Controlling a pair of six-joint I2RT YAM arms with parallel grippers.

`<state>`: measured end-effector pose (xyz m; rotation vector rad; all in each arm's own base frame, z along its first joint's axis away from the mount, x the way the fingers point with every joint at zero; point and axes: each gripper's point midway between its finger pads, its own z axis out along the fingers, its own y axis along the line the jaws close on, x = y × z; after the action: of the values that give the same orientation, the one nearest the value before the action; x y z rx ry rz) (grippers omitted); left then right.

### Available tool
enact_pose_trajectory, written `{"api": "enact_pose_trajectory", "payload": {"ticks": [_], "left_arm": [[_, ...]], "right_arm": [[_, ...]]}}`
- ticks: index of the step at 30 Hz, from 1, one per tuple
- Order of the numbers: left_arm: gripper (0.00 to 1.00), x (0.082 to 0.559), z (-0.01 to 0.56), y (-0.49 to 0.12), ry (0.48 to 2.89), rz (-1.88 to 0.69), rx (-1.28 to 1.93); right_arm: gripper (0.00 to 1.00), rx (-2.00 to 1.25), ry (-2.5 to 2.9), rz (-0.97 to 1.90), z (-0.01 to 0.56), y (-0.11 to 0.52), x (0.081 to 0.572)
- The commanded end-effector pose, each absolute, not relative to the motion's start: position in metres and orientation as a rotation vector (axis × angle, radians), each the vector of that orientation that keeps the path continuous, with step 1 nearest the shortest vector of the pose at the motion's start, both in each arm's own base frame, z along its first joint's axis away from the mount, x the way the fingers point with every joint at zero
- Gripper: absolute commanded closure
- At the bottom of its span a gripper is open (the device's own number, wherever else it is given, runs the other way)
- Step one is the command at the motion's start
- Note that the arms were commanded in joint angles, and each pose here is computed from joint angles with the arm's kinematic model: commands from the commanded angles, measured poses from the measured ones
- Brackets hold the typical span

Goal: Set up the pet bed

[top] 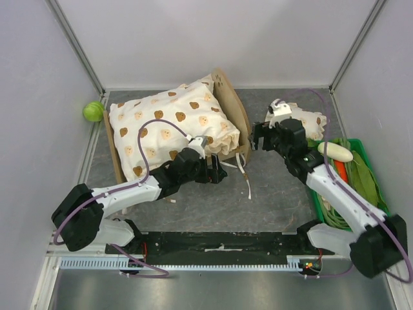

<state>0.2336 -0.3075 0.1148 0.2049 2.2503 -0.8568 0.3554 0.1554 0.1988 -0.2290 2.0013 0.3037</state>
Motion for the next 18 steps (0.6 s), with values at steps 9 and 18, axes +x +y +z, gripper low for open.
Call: {"api": "enact_pose_trajectory", "payload": {"ticks": [9,18], "left_arm": [[0.12,0.239,0.134,-0.297,2.174,-0.902,0.246],[0.14,0.231,0.156,-0.293,2.138,-0.94,0.237]], "right_arm": [[0.26,0.13,2.004,0.636,0.147,0.146,0.27],[0.33,0.219,1.996,0.671,0.107,0.169,0.288]]}}
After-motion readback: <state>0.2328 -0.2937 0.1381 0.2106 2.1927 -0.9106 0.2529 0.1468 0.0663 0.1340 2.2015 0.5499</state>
